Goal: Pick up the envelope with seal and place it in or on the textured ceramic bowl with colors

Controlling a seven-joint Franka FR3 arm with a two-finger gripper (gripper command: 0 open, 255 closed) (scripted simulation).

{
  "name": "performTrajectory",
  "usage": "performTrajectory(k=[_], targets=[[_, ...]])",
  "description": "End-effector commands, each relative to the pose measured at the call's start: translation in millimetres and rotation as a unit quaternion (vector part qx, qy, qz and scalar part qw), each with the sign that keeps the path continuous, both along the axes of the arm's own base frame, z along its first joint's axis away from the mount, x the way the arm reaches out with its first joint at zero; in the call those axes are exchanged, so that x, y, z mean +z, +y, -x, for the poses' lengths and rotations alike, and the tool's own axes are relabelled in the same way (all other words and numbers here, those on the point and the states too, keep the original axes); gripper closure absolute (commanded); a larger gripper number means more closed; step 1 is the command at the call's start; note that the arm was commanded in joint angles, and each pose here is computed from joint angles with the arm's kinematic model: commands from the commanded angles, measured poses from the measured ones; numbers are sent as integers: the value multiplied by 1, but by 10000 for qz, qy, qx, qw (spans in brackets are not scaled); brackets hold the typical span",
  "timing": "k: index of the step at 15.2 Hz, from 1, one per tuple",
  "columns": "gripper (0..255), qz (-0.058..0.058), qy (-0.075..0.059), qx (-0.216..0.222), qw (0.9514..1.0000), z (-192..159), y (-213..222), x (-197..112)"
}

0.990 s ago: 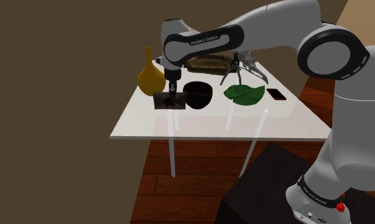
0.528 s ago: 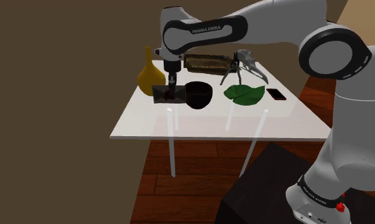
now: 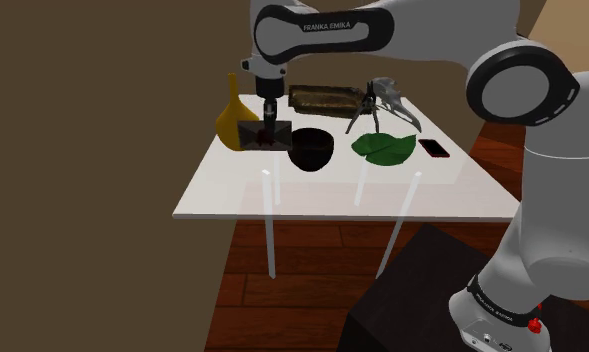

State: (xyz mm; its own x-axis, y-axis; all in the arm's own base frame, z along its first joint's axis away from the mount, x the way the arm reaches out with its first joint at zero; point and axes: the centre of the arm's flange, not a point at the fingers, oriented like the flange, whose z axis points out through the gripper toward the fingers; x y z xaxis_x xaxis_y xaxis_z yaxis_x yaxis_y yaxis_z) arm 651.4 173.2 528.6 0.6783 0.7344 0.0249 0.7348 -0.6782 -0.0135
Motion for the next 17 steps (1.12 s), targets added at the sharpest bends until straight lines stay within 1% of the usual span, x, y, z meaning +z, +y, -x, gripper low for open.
performTrajectory(k=[1, 8, 9, 17], targets=[[255, 0, 1, 0, 10000, 1, 1, 11], [255, 0, 1, 0, 10000, 1, 1, 48], [255, 0, 1, 0, 10000, 1, 1, 49], [255, 0, 1, 0, 10000, 1, -105, 57]])
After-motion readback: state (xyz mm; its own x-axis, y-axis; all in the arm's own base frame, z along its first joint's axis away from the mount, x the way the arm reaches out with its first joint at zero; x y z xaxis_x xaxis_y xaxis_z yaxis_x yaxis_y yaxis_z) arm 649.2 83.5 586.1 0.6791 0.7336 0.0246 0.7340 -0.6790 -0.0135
